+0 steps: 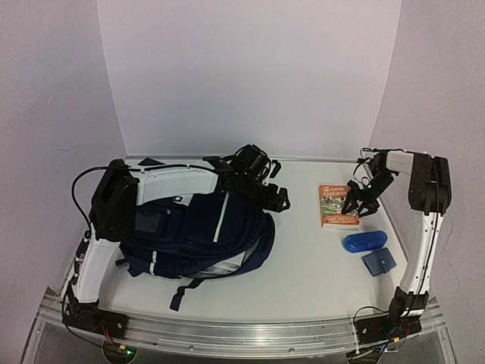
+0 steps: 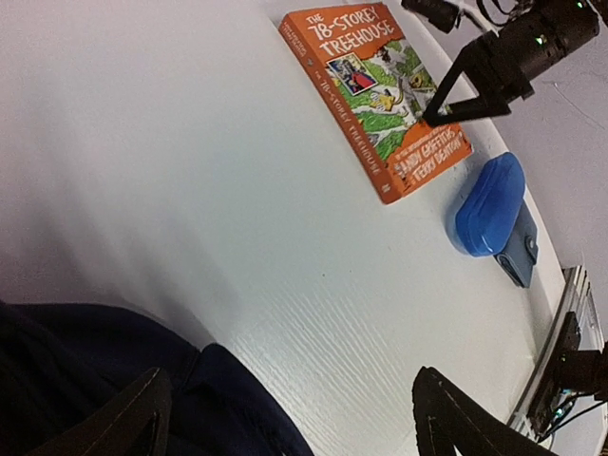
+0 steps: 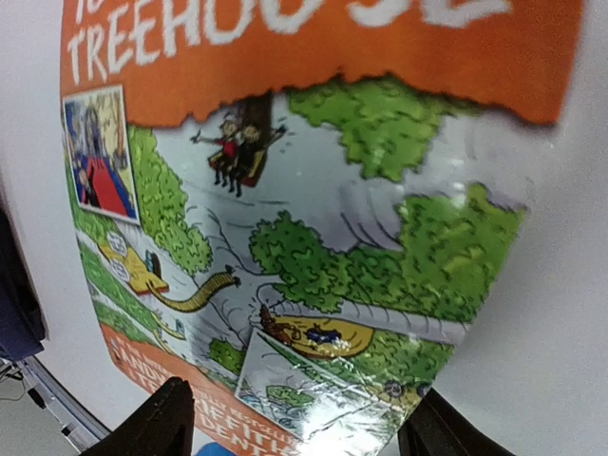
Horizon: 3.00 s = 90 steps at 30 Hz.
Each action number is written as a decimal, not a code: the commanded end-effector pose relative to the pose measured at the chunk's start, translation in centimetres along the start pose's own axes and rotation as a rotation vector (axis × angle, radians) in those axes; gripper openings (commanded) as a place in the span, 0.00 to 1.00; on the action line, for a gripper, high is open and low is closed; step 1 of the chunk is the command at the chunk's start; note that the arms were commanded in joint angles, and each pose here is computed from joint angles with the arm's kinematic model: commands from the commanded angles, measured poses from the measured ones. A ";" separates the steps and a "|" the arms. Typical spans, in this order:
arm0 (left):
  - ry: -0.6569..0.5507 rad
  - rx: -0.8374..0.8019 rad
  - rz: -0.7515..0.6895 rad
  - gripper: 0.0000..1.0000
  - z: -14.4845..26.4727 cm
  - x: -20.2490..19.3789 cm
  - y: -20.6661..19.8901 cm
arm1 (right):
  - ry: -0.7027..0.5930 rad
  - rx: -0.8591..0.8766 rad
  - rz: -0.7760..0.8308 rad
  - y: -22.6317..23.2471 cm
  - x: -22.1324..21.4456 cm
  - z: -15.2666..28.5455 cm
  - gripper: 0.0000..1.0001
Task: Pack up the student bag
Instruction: Pick up the book from the center of the board.
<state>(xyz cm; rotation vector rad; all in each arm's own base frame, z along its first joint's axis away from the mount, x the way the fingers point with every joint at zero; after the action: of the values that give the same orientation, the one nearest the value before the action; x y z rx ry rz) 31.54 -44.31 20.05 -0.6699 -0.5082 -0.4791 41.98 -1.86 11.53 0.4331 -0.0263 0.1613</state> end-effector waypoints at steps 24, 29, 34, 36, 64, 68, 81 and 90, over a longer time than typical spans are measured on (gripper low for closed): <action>-0.126 -0.193 0.081 0.88 -8.1 4.4 3.2 | -0.230 -0.095 -0.067 5.6 3.4 -2.9 0.85; -0.130 -0.149 0.089 0.88 -7.8 4.2 4.0 | -0.176 -0.095 0.073 7.5 4.1 -5.8 0.76; -0.104 -0.155 0.173 0.87 -8.4 4.0 5.8 | -0.113 -0.120 0.255 11.0 3.3 -8.1 0.70; -0.090 -0.158 0.194 0.86 -8.9 3.7 6.2 | -0.101 -0.080 0.244 11.3 3.0 -8.5 0.68; -0.017 -0.232 0.264 0.68 -11.0 1.8 7.3 | -0.210 0.380 0.025 15.9 3.9 -5.2 0.38; -0.019 -0.238 0.273 0.67 -10.9 1.9 7.4 | -0.189 0.381 -0.012 14.6 3.9 -7.9 0.44; -0.063 -0.234 0.252 0.73 -8.4 3.0 6.8 | -0.269 0.432 -0.028 13.4 4.0 -4.2 0.00; -0.142 -0.235 0.212 0.87 -4.7 5.1 5.1 | -0.384 0.522 0.055 15.5 1.9 3.1 0.00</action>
<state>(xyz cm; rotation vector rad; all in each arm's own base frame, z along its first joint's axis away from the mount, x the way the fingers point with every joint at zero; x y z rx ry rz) 39.43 -46.39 12.79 -0.9734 -0.4262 -0.2966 42.39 11.11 13.31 0.8562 -0.2285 0.0342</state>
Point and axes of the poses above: each gripper's point midway between its finger pads, its own z axis back along the fingers, its own y axis along the line the jaws close on, x = y × z, the point moved 10 cm from there along z, back along the fingers, and after that the axes turned 3 degrees about z, right-handed, at the moved point
